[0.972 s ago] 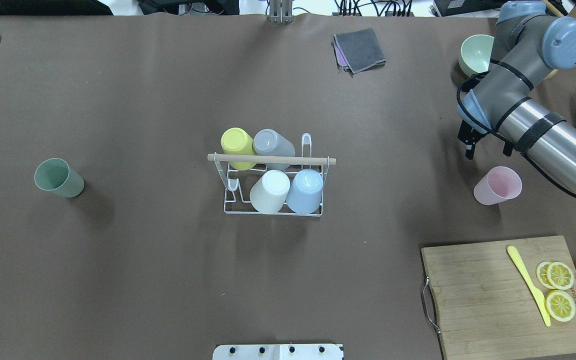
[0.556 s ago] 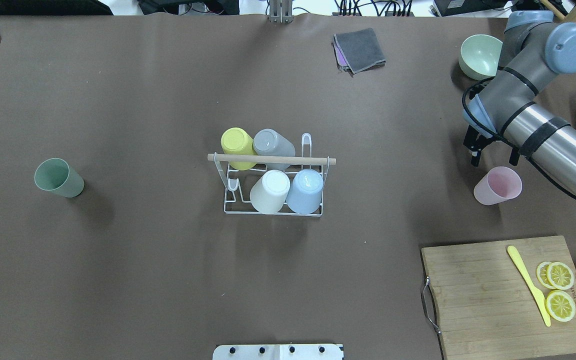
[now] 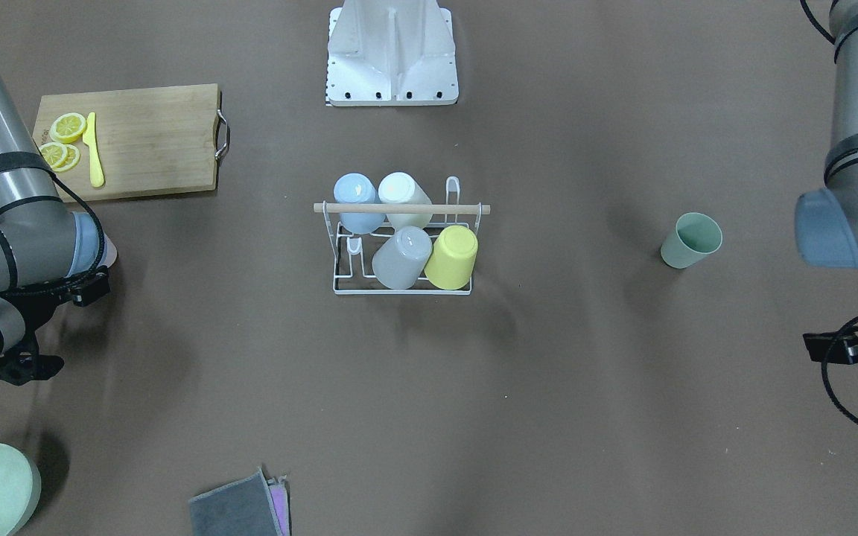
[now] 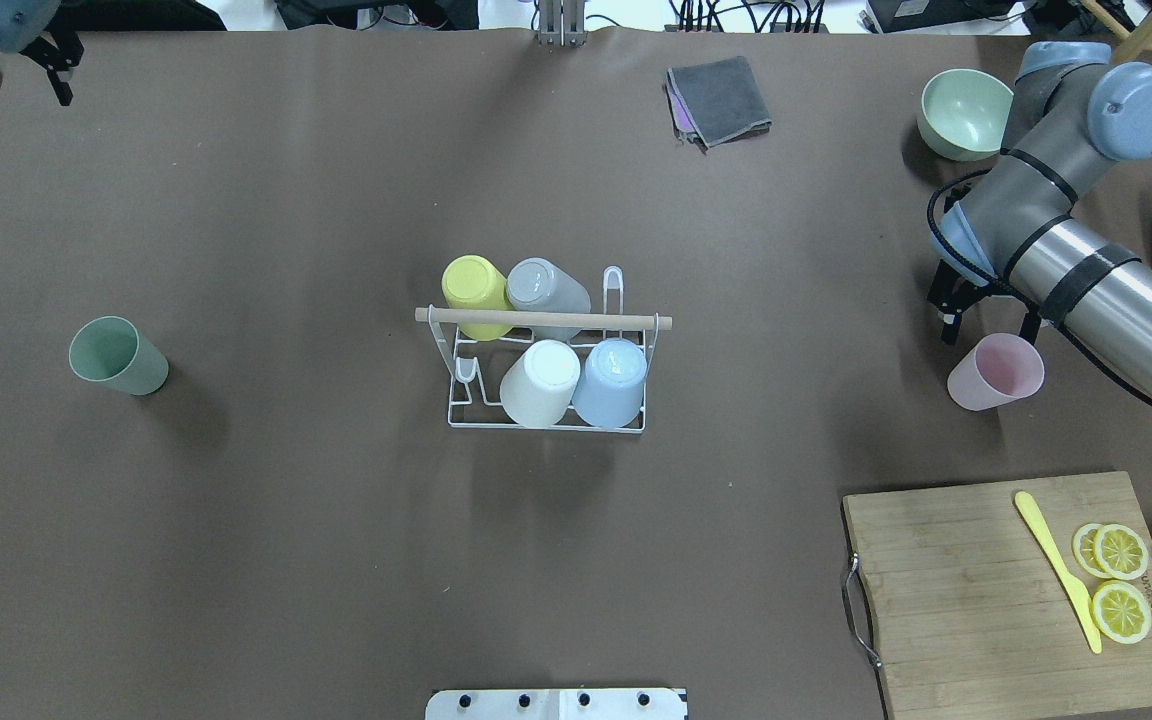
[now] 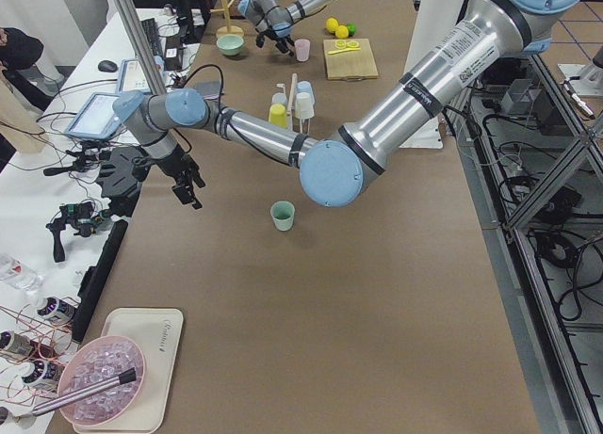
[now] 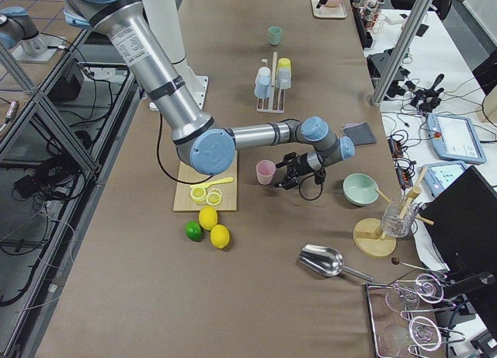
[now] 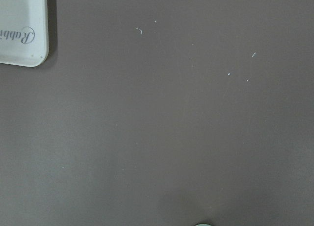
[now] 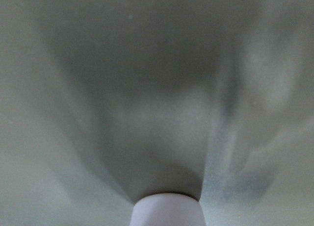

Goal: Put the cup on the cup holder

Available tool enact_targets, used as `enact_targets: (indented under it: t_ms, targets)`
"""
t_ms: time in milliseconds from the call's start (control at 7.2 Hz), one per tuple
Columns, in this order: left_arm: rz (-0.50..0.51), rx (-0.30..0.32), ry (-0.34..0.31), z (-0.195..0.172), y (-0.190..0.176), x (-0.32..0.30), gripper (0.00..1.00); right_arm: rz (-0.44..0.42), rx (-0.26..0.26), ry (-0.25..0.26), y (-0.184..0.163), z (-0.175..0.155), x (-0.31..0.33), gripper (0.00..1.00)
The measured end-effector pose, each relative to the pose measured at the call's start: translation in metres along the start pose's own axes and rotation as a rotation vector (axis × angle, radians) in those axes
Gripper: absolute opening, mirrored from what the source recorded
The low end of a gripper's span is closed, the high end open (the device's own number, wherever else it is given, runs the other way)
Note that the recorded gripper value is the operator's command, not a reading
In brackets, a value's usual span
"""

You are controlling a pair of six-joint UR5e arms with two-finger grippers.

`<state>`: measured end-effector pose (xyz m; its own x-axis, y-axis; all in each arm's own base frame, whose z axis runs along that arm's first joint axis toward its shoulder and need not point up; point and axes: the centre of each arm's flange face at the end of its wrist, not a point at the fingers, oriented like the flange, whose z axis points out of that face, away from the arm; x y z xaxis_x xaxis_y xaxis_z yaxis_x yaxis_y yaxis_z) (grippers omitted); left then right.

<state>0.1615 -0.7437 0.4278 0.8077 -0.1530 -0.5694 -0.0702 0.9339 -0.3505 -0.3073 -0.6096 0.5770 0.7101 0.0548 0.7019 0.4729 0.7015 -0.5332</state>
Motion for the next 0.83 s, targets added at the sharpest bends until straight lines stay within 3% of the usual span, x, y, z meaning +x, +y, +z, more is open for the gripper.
enact_targets:
  t_ms: [278,833]
  targets:
    - [-0.013,-0.061,0.040,0.035,0.009,0.022,0.97,-0.001,-0.016,0.002,-0.001,0.010,-0.007,0.98]
    - [0.022,-0.197,0.005,0.102,0.030,0.052,0.97,0.020,-0.049,0.010,0.002,0.018,-0.013,0.96]
